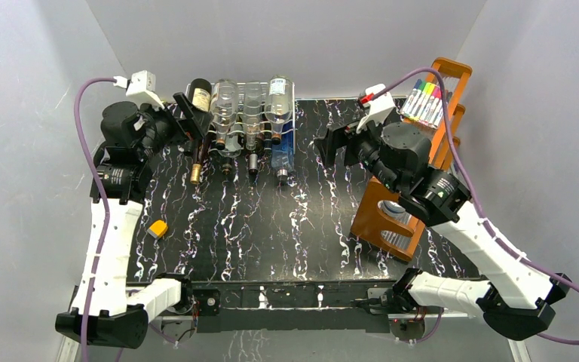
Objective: Take the wine bottle off the wine rack
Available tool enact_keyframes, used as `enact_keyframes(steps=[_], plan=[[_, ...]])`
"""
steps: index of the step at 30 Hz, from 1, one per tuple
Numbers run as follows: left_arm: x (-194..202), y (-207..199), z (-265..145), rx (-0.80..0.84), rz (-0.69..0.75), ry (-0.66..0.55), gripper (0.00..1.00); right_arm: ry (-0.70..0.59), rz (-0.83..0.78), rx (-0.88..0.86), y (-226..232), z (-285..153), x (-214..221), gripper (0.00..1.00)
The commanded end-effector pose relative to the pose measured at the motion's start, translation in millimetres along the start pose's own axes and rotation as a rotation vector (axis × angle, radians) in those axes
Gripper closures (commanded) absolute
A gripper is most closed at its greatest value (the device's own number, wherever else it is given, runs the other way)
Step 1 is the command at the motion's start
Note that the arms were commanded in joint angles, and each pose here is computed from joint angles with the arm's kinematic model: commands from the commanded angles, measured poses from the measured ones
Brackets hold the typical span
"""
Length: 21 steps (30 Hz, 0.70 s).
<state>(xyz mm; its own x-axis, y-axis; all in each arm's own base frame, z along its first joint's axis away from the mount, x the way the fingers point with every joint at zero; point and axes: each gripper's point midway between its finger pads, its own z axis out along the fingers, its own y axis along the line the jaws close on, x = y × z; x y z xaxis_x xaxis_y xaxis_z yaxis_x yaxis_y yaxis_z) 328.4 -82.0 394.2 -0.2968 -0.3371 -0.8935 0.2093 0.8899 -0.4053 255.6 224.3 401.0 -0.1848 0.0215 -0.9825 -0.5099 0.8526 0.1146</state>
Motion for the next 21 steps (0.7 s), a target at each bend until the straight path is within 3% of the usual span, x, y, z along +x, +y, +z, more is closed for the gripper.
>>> enact_keyframes(steps=[1,5,12,21], plan=[[21.0,0.4,-3.3,0.018,-0.021,0.087,0.02,-0.038,0.001,-0.088,19.8,3.6,-19.9,0.02],[38.3,6.4,-5.1,0.003,-0.026,0.143,0.02,0.056,0.043,-0.173,45.8,25.9,-5.0,0.02],[70.3,10.5,-6.9,0.016,-0.054,0.236,0.02,0.279,0.113,-0.225,93.5,63.3,64.1,0.02],[85.0,12.9,-7.5,0.024,-0.055,0.276,0.02,0.482,0.077,-0.049,58.8,46.8,138.6,0.02]])
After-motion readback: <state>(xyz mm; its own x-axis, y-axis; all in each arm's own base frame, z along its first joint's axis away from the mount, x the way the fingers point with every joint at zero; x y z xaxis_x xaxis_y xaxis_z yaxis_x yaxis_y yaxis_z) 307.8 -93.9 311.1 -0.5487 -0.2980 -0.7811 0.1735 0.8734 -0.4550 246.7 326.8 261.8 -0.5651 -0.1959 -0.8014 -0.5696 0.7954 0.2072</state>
